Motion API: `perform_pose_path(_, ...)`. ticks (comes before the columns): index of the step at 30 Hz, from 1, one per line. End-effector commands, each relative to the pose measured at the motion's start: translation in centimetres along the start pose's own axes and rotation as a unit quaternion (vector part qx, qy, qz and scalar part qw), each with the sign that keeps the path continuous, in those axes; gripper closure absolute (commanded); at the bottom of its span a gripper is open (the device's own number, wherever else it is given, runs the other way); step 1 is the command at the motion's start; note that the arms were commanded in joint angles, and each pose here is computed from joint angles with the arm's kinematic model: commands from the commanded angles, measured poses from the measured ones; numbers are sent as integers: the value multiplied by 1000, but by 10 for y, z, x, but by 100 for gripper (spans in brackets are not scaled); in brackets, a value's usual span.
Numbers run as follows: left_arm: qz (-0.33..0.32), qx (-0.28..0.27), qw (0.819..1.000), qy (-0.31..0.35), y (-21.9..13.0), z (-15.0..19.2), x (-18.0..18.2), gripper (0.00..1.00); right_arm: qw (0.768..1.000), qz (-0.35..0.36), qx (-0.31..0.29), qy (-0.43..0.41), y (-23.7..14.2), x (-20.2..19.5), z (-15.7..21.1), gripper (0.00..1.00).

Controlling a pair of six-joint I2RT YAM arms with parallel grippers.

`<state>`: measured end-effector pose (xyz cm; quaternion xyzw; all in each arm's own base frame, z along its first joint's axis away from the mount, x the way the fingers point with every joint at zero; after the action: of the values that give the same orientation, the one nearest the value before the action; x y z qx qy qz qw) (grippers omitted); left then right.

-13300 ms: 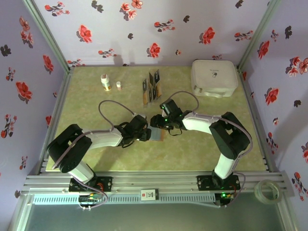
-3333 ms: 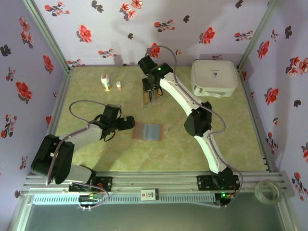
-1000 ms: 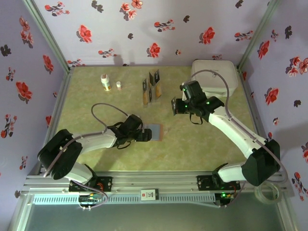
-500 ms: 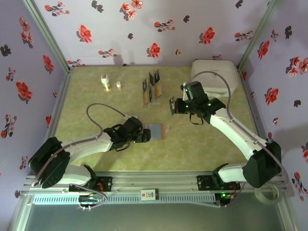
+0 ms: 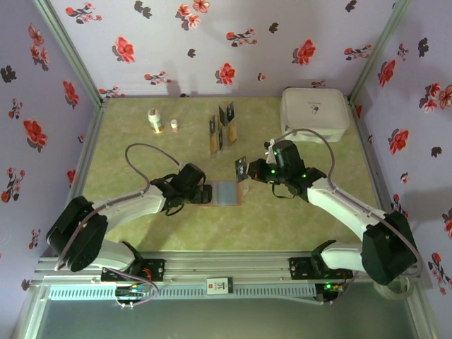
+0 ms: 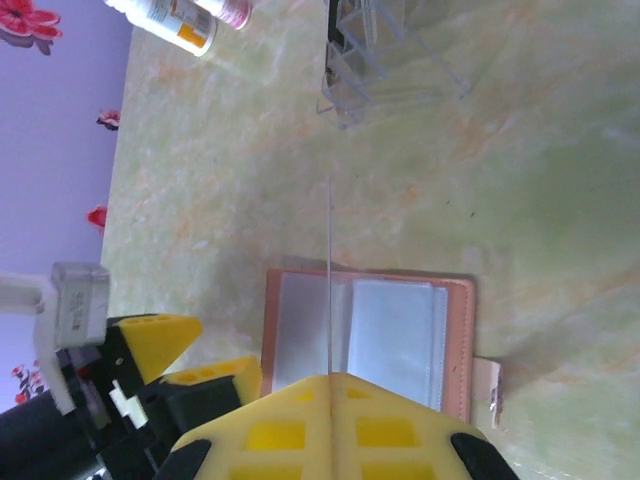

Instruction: Put the credit cards into the card holder

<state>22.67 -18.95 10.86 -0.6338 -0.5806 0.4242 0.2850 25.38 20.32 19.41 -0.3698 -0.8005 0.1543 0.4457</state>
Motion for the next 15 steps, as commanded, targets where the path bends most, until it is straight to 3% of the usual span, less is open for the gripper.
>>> perform_pose_path(1, -14, 5, 1000, 24, 4, -3, 2, 0, 998, -54, -43, 10, -3, 17, -5, 100)
perform_pose_path(15, -37, 10, 999, 24, 13, 7, 15, 0, 995, -82, -46, 29, 22, 10, 30, 100)
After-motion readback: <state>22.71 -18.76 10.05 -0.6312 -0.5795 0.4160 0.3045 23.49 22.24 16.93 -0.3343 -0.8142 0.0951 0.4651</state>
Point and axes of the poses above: each hand's point on the last joint's axis, 136 mm out from that joint toward the fingers, its own y axis out along the fingers, its own x axis along the line the jaws close on, z = x × y, the point moved 6 cm from there along -y, back along the fingers, and after that the axes turned 11 degrees about -y, right-handed, at the moved point
